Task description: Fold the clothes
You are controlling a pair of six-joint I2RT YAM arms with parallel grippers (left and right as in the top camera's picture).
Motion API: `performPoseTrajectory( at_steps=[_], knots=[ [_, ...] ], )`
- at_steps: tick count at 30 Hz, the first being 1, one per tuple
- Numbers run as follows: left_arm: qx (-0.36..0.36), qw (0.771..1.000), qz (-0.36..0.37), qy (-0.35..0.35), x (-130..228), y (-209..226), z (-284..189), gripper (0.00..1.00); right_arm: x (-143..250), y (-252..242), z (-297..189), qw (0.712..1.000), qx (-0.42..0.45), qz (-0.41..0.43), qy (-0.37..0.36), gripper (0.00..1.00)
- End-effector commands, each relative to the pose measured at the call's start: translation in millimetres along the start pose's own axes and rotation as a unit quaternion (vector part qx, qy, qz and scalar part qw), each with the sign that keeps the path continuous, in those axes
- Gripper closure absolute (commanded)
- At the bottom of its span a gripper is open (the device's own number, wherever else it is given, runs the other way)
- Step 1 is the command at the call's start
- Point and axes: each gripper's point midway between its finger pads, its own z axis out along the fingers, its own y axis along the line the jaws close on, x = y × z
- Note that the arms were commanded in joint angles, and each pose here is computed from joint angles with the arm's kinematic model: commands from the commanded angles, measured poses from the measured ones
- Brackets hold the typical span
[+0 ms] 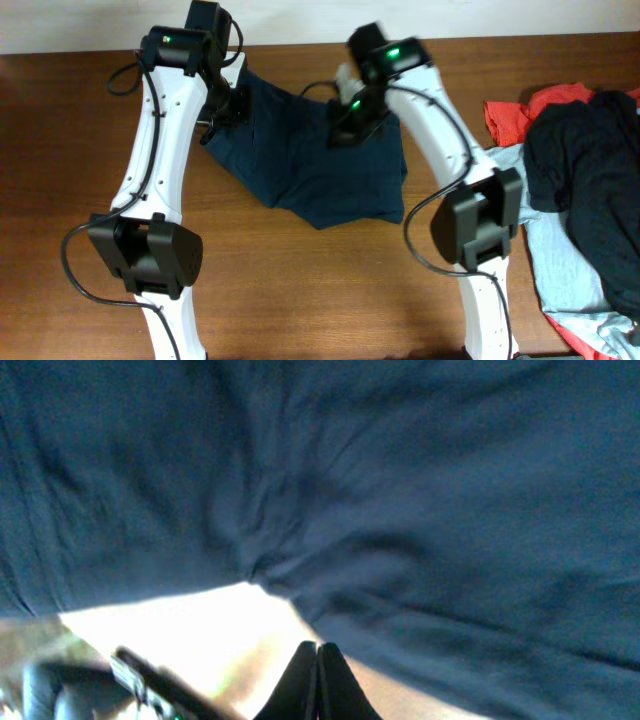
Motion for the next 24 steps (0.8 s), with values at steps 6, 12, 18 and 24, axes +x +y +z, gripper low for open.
performPoseTrajectory(
  at_steps=[6,12,18,24],
  knots=[
    [-0.001,0.999,0.002,-0.035,-6.6,-0.3,-23.5,1.00,47.3,43.2,56.2,0.995,-0.002,-0.070,0.076,0.96],
    [-0.002,0.999,0.002,-0.033,-5.6,-0.2,-23.4,1.00,67.9,44.4,88.8,0.991,0.010,-0.084,0.104,0.96],
    [-0.002,0.999,0.002,-0.033,-5.4,-0.2,-23.3,1.00,75.7,38.7,129.4,0.989,0.006,-0.106,0.102,0.96],
    [-0.002,0.999,0.002,-0.033,-5.2,-0.2,-23.3,1.00,71.8,23.4,174.0,0.988,0.007,-0.142,0.063,0.96]
  ],
)
